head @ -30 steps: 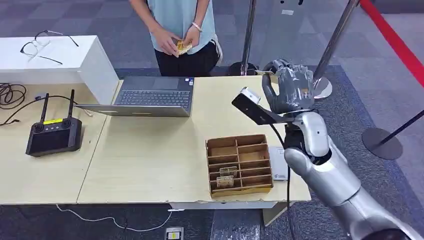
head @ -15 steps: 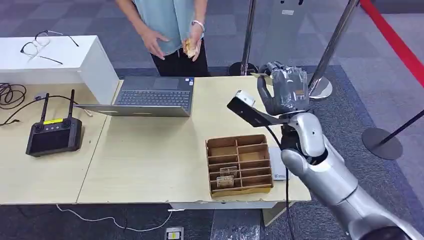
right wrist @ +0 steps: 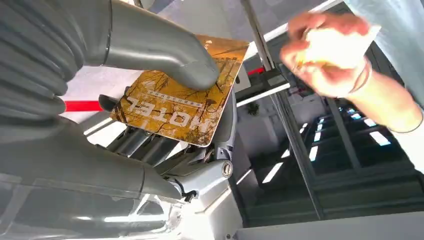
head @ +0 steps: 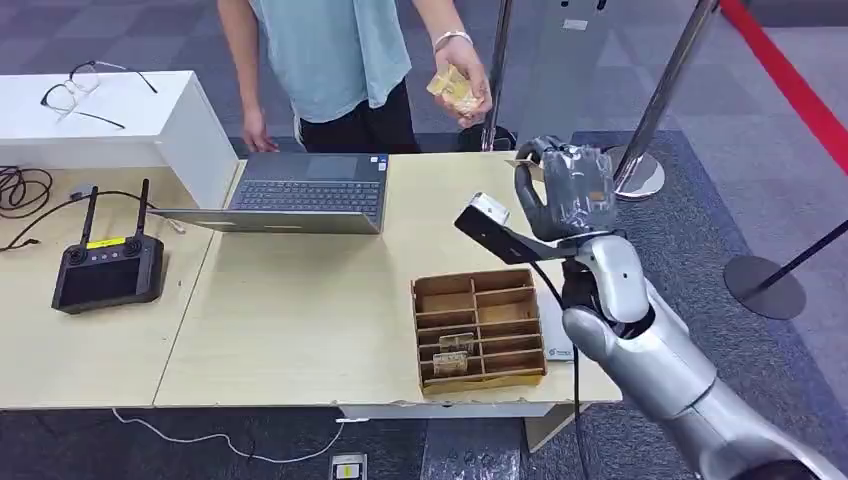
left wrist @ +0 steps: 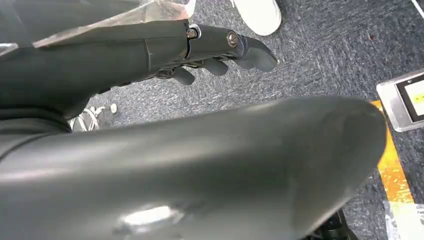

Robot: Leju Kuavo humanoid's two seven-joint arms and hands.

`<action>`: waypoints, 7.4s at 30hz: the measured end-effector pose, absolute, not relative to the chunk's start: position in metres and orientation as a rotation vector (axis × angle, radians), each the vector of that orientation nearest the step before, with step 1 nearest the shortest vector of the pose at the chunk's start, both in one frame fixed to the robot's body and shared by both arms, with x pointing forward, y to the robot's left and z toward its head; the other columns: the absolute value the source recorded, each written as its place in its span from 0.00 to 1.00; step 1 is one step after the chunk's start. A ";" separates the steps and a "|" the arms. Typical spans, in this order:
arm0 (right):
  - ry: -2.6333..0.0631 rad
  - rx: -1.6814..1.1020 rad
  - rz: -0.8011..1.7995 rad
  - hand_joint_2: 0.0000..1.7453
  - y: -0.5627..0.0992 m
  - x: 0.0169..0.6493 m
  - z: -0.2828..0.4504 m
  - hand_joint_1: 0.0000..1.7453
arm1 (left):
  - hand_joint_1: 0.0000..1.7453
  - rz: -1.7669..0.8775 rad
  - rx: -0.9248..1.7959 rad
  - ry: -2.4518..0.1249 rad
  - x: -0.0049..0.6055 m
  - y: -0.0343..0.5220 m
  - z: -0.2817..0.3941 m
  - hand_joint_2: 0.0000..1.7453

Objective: Pass the card to the sensor for recognition and then transmit it.

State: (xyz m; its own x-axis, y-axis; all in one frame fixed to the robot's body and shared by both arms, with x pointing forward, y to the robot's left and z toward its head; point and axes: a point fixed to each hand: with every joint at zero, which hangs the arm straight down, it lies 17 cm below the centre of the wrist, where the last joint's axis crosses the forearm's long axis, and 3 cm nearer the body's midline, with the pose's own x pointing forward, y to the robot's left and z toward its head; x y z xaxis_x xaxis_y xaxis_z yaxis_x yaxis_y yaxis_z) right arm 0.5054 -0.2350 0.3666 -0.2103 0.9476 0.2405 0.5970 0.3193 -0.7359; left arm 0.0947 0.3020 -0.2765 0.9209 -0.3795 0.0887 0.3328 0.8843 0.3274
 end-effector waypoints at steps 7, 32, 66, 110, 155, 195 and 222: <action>-1.904 -1.366 0.665 1.00 -0.236 0.505 0.364 1.00 | 0.00 -0.372 0.315 -0.150 0.094 0.302 -0.277 0.00; -1.871 -1.366 0.669 1.00 -0.244 0.506 0.353 1.00 | 0.00 -0.372 0.318 -0.153 0.095 0.303 -0.276 0.00; -1.860 -1.377 0.664 1.00 -0.252 0.512 0.343 0.00 | 0.00 -0.361 0.314 -0.163 0.097 0.297 -0.276 0.00; -1.918 -1.393 0.618 1.00 -0.247 0.468 0.353 0.00 | 0.00 -0.333 0.311 -0.126 0.088 0.296 -0.277 0.00; -1.877 -1.047 0.581 1.00 -0.234 0.470 0.316 0.00 | 0.00 -0.329 0.321 -0.146 0.091 0.296 -0.276 0.00; -1.635 -0.883 0.978 1.00 -0.182 0.460 0.223 0.88 | 0.00 -0.321 0.324 -0.146 0.091 0.298 -0.276 0.00; -1.593 -0.814 1.113 1.00 -0.152 0.448 0.196 0.75 | 0.00 -0.320 0.324 -0.143 0.091 0.299 -0.277 0.00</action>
